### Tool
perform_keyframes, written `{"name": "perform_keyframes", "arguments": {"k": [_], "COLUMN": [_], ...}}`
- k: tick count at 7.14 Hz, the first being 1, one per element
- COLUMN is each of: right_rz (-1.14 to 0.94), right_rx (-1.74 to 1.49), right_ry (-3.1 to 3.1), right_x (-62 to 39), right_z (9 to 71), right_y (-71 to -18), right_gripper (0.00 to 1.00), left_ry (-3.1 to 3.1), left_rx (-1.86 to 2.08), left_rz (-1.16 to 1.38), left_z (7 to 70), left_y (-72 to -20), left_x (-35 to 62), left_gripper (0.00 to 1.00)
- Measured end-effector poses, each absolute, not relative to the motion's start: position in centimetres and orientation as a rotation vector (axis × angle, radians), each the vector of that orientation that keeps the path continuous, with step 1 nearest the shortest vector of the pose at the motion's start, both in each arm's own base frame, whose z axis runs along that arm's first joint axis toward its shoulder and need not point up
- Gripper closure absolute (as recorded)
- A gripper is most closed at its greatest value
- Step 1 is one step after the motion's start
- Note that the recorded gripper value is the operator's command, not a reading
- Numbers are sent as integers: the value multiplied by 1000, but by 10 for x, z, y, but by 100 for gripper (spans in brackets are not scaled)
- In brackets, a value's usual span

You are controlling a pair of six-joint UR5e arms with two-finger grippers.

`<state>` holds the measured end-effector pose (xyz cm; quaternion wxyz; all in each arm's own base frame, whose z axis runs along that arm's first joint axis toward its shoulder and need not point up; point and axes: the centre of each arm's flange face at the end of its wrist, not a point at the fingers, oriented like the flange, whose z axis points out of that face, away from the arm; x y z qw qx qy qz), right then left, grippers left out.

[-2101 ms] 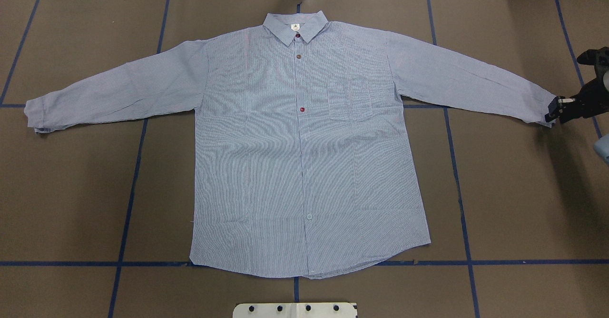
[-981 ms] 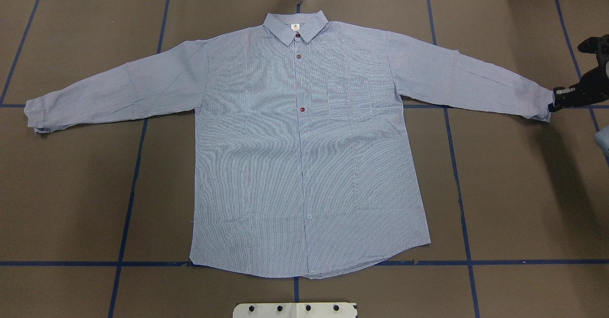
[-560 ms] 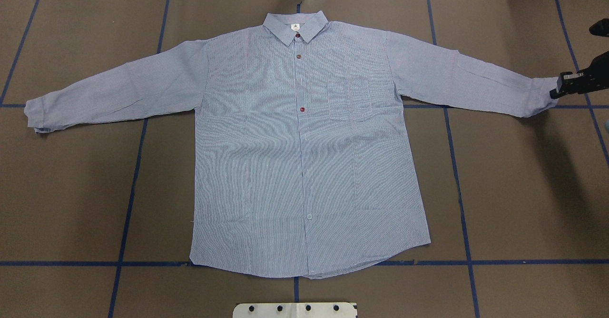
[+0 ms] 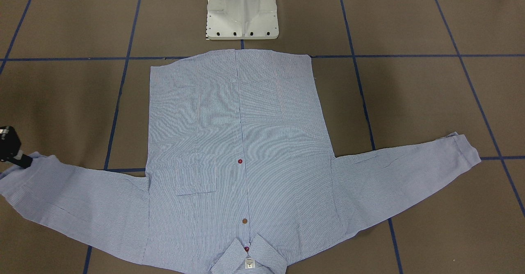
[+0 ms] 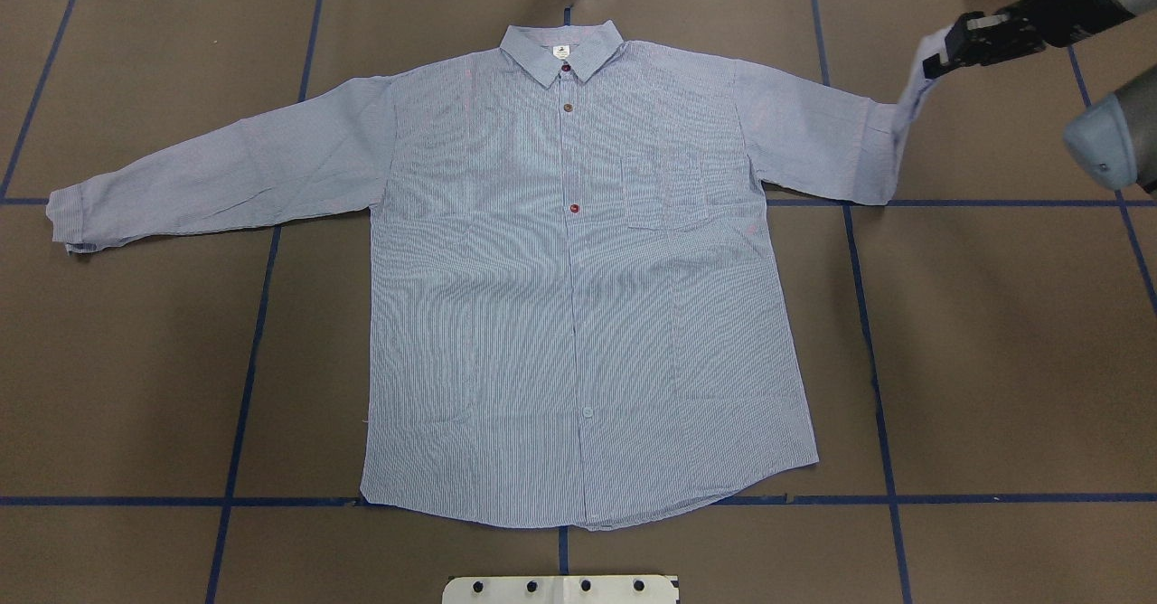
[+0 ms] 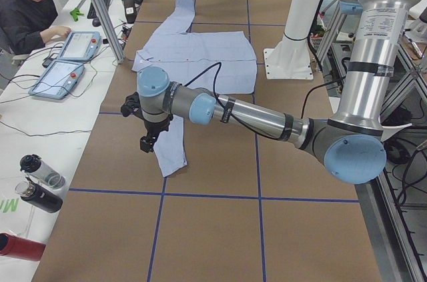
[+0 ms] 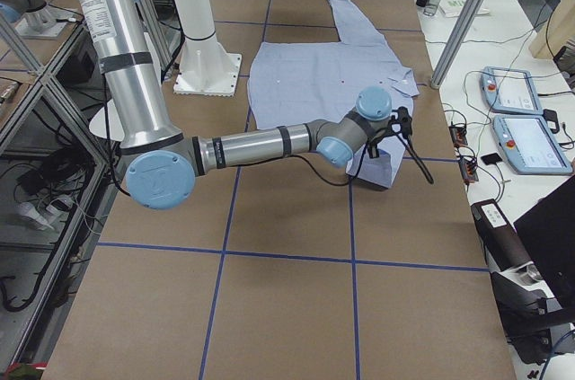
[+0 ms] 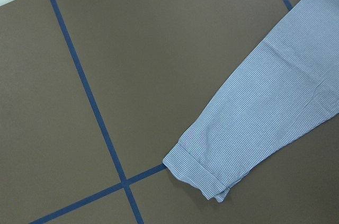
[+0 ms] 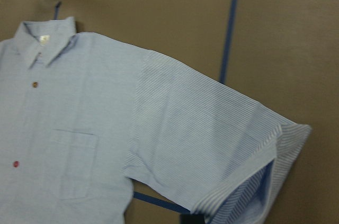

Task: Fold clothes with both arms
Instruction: 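Lift the grasped sleeve with the right gripper and fold it across the shirt front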

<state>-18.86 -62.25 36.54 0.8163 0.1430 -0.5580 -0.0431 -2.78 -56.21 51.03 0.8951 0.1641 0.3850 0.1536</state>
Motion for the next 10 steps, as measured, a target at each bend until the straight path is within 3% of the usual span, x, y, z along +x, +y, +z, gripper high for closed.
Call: {"name": "perform_keyframes", "arguments": {"k": [7, 10], "right_rz": [-150, -134], "right_rx": [442, 471], "right_ry": [-1214, -1192], "right_x": [-462, -502], "right_z": [123, 84], "right_y": [-636, -641], "right_gripper": [100, 100], "left_ry": [802, 805], "left_rx": [298, 308], "left_rz": [273, 249], "left_z": [561, 582], "left_y": [-574, -581], "left_x": [-23, -23], "left_gripper": [0, 0]}}
